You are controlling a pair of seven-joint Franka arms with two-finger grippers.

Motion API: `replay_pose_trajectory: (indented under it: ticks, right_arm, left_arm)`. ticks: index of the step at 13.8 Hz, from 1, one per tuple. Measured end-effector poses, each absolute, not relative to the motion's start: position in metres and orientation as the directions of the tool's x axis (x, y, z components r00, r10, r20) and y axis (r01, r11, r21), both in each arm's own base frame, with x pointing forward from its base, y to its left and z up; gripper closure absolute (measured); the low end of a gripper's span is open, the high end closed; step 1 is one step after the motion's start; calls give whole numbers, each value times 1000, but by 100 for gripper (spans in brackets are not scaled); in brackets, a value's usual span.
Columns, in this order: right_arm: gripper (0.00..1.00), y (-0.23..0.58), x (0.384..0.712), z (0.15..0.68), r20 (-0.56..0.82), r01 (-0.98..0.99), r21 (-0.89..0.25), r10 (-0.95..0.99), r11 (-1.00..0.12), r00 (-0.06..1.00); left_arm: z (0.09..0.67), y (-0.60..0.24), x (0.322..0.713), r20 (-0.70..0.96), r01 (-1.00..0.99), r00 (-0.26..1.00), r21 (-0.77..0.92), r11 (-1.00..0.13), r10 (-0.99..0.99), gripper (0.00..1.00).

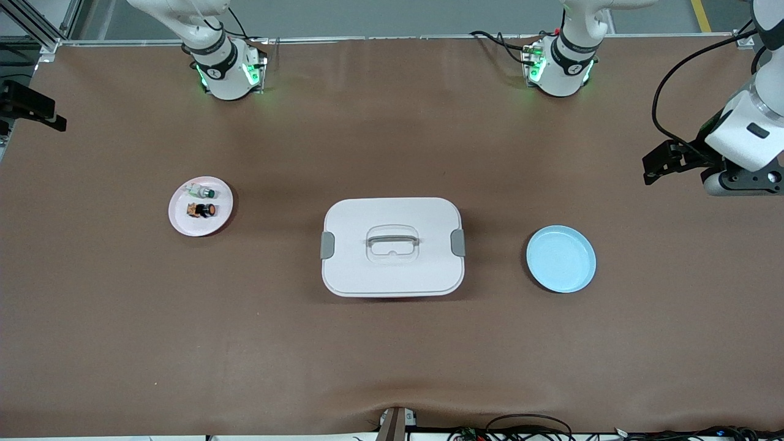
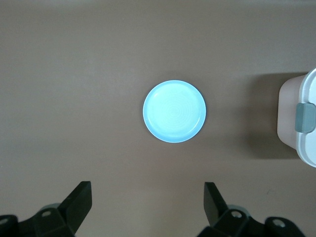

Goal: Transfer orange switch to right arm and place

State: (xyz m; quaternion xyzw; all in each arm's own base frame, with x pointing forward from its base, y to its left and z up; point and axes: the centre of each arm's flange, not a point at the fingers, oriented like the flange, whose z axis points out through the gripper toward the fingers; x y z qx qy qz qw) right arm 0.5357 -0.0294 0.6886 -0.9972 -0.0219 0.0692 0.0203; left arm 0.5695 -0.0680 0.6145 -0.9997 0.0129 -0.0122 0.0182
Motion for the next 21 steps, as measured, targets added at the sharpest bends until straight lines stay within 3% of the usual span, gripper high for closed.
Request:
replay_pose_trajectory:
  ticks: [21]
  right_arm:
    - [0,-46,523,689,-87,-64,-33,-60,-997,994]
  left_arm:
    - [614,-68,569,21,-25,999,-37,-999,-26,0]
